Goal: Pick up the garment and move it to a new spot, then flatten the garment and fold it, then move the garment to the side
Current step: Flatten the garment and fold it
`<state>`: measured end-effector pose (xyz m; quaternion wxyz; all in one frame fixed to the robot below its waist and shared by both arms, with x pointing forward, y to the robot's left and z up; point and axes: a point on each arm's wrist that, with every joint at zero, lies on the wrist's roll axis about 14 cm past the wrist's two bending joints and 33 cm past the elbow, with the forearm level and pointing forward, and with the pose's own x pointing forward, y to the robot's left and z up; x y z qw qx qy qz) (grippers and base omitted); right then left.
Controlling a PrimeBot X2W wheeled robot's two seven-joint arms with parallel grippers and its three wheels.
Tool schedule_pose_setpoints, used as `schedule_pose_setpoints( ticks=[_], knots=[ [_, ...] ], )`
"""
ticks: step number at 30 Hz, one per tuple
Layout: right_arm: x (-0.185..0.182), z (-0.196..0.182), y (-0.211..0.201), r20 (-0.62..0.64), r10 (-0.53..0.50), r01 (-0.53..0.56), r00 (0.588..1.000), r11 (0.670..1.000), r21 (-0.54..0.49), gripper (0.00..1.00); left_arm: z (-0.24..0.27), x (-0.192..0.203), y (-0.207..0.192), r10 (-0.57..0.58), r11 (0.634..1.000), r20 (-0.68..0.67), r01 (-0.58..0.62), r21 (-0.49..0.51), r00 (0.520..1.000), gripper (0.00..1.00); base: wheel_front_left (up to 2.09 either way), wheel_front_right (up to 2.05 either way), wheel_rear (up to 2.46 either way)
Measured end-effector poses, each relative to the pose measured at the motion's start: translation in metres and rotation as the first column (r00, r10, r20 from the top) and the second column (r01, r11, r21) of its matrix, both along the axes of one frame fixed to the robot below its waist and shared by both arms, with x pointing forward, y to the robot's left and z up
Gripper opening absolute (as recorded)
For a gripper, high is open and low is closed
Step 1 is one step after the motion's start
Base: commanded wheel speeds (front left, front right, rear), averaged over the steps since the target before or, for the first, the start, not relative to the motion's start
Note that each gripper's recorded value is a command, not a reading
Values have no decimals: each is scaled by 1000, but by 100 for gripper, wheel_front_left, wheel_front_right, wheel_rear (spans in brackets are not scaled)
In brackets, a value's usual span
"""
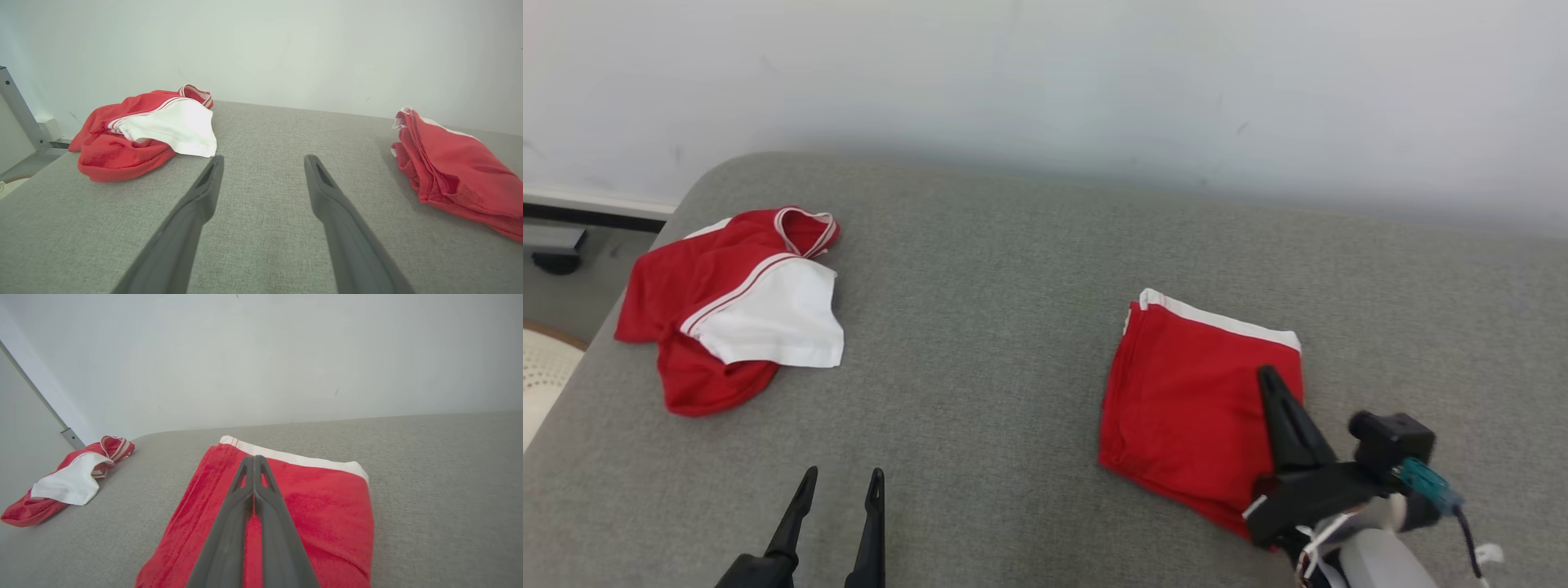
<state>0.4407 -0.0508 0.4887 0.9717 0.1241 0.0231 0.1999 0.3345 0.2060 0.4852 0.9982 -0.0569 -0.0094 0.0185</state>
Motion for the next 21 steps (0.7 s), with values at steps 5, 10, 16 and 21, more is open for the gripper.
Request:
schedule_pose_setpoints(
  ticks=[5, 10, 16, 21],
  knots=[
    [-12, 4, -45, 39, -101, 103, 994, 994, -42, 0, 1, 2, -6, -22, 1000, 4, 22, 3, 1000, 100, 0, 0, 0],
    [-30, 4, -90, 55, -223, 226, 973, 973, -49, 0, -1, 1, -9, -31, 999, 1, 31, 9, 1000, 100, 0, 0, 0],
    [-57, 2, -124, 58, -330, 333, 942, 942, -45, 0, 0, 3, -12, -44, 999, 4, 44, 14, 999, 100, 0, 0, 0],
    [-77, -2, -127, 55, -342, 345, 938, 937, -59, 0, 3, 6, -13, -50, 999, 15, 49, 17, 999, 100, 0, 0, 0]
  ],
)
